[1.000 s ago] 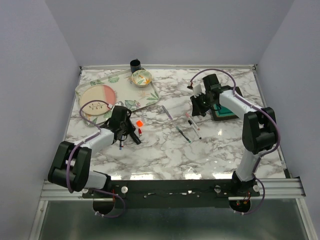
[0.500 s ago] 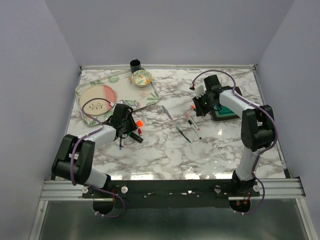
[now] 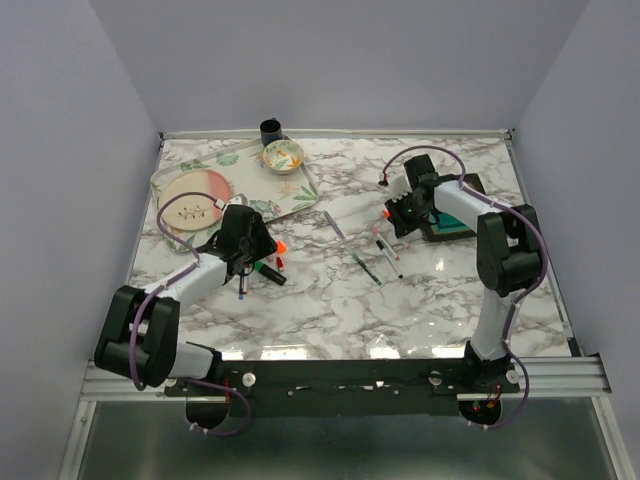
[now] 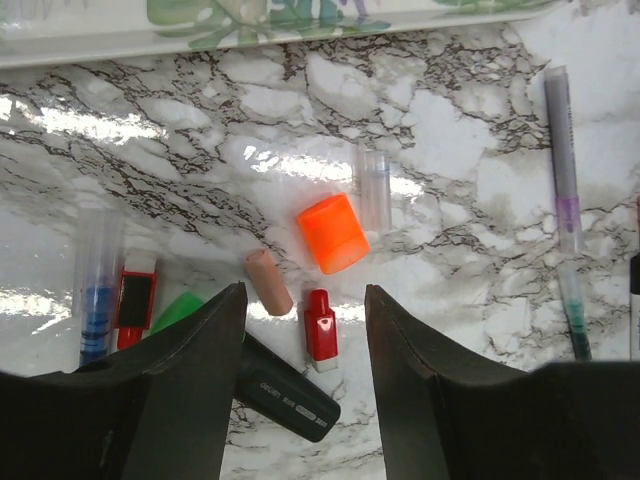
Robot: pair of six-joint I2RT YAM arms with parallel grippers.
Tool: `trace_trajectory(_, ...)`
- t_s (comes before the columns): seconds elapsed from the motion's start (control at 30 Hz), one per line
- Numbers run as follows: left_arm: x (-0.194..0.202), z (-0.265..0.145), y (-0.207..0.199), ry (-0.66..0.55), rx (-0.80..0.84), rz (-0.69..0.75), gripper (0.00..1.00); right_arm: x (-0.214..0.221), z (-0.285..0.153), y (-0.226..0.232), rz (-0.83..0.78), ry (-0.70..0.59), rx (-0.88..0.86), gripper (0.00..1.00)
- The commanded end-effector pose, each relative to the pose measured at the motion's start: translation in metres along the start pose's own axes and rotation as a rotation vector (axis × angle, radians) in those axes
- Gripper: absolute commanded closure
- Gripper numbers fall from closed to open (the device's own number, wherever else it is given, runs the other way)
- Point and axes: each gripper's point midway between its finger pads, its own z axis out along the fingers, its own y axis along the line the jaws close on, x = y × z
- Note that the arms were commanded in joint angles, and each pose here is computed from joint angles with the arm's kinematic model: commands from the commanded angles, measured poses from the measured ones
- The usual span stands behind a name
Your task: Open the pen caps
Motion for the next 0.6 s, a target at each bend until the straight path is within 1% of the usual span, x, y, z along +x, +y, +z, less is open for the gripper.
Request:
trace_trajectory(0.0,-0.026,-0.023,-0.016,-0.073,0.053,0.01,0.37,-0.017,-0.021,-0.008,-0.033,-0.069,0.053,0.66)
trace_trajectory(0.03,-0.029,-0.027,-0.018,-0.085,0.06,0.012,0.36,-0.021,-0.025,-0.003,-0.05,-0.091,0.031,0.65)
trace_trajectory(0.07,-0.031,-0.031,-0.018,-0.09,0.061,0.014,0.33,-0.024,-0.032,0.0,-0.063,-0.119,0.02,0.64)
trace_trajectory(0.1,-0.036,-0.038,-0.021,-0.113,0.074,0.013,0.33,-0.026,-0.036,0.006,-0.078,-0.135,-0.001,0.64)
trace_trajectory(0.13,-0.039,-0.042,-0.022,-0.123,0.081,0.015,0.3,-0.029,-0.039,0.017,-0.105,-0.163,-0.059,0.62)
trace_trajectory(0.2,-0.042,-0.053,-0.022,-0.146,0.093,0.012,0.29,-0.032,-0.049,0.031,-0.136,-0.2,-0.126,0.61)
trace_trajectory(0.23,-0.042,-0.057,-0.022,-0.153,0.098,0.013,0.28,-0.036,-0.054,0.044,-0.165,-0.233,-0.193,0.59)
trace_trajectory(0.27,-0.036,-0.058,-0.017,-0.146,0.091,0.01,0.28,-0.037,-0.057,0.051,-0.178,-0.248,-0.22,0.59)
trace_trajectory(0.3,-0.039,-0.065,-0.019,-0.167,0.106,0.003,0.25,-0.036,-0.062,0.058,-0.192,-0.262,-0.249,0.58)
trace_trajectory(0.33,-0.036,-0.067,-0.017,-0.169,0.11,-0.003,0.25,-0.038,-0.065,0.064,-0.203,-0.28,-0.277,0.56)
trace_trajectory(0.37,-0.029,-0.067,-0.012,-0.16,0.107,-0.014,0.25,-0.039,-0.066,0.069,-0.217,-0.284,-0.287,0.55)
trace_trajectory(0.4,-0.03,-0.073,-0.013,-0.179,0.121,-0.022,0.25,-0.039,-0.066,0.073,-0.222,-0.28,-0.296,0.55)
trace_trajectory(0.43,-0.028,-0.075,-0.011,-0.181,0.119,-0.03,0.2,-0.04,-0.065,0.076,-0.225,-0.275,-0.303,0.55)
trace_trajectory(0.47,-0.022,-0.075,-0.006,-0.173,0.112,-0.038,0.2,-0.04,-0.063,0.083,-0.236,-0.266,-0.312,0.55)
trace_trajectory(0.5,-0.024,-0.081,-0.007,-0.194,0.126,-0.048,0.2,-0.037,-0.061,0.087,-0.236,-0.249,-0.325,0.54)
trace_trajectory(0.53,-0.024,-0.084,-0.006,-0.202,0.126,-0.055,0.16,-0.036,-0.057,0.091,-0.242,-0.235,-0.331,0.54)
trace_trajectory(0.57,-0.021,-0.085,-0.004,-0.2,0.121,-0.063,0.16,-0.036,-0.053,0.1,-0.259,-0.221,-0.337,0.54)
